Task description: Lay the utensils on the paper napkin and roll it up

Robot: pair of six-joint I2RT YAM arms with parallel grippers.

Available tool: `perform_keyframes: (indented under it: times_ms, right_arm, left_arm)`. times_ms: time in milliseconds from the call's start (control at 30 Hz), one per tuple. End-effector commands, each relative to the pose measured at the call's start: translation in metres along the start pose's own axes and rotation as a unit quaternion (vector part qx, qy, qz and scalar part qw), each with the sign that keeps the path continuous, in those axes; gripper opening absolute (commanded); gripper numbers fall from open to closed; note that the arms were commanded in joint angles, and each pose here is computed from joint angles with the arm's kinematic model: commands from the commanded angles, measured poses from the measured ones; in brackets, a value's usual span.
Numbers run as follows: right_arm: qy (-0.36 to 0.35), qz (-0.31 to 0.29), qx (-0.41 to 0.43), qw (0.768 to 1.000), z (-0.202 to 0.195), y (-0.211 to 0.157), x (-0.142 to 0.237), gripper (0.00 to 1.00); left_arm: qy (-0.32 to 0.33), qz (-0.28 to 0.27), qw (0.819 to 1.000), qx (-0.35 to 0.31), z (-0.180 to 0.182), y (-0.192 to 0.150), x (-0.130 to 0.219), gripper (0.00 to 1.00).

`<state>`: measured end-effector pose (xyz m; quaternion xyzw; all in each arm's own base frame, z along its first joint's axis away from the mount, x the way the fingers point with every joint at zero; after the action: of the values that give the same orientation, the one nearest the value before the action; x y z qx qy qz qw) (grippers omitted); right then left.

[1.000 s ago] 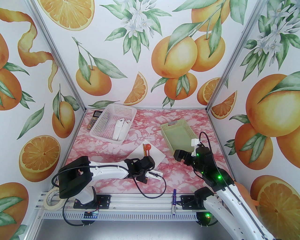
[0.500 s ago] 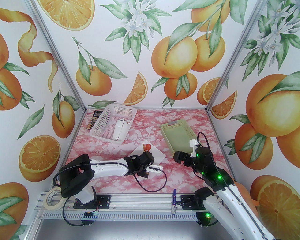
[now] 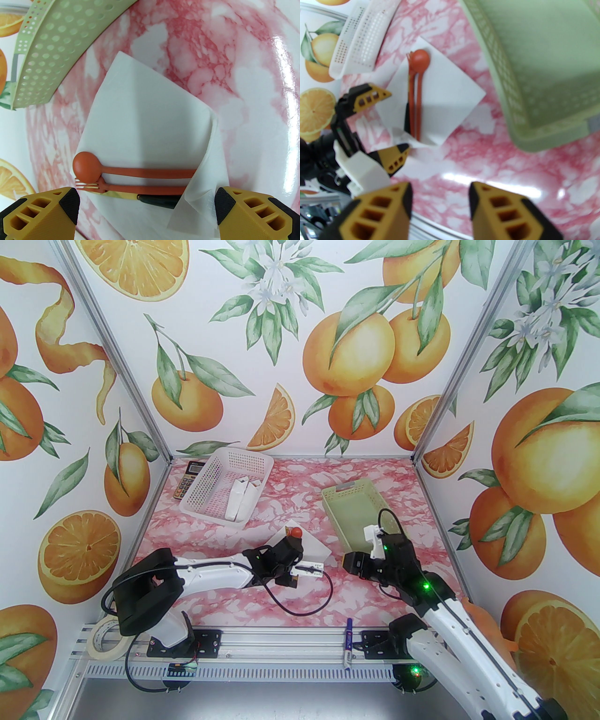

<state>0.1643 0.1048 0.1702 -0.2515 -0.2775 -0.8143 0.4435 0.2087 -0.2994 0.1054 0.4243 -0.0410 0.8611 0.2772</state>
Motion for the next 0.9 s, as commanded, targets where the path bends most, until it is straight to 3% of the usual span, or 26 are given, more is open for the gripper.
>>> perform_keyframes:
  times_ms: [0,167,500,867]
  right_arm:
    - [0.036,0.016,-0.017,0.999,0.003,-0.004,-0.006,0.36]
    - [0.057,0.037,-0.038,0.997,-0.002,-0.012,-0.02,0.25]
    - [0.062,0.079,-0.042,0.994,-0.001,-0.037,-0.064,0.16]
    - [0.08,0.078,-0.067,0.991,-0.003,-0.043,-0.089,0.07]
  left_arm:
    - [0.022,-0.016,0.999,0.017,0.009,-0.001,0.006,1.0]
    - [0.021,-0.015,0.999,0.025,0.009,-0.006,0.004,1.0]
    - [0.022,-0.019,0.999,0.036,0.011,-0.011,-0.001,1.0]
    - [0.023,-0.02,0.999,0.041,0.014,-0.014,-0.005,1.0]
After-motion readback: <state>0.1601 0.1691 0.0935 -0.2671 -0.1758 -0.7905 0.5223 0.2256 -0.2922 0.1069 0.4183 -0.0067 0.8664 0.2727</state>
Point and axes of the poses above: each hand's point on the last joint's axis, 136 mm out from that joint toward the fingers, its own x axis back along the fingers, its own z axis along the line the jaws close on, y = z × x, the point moved 6 cm from there along x, back along the fingers, and after that the axes turned 15 degrees about -x, right-handed, at the moved point
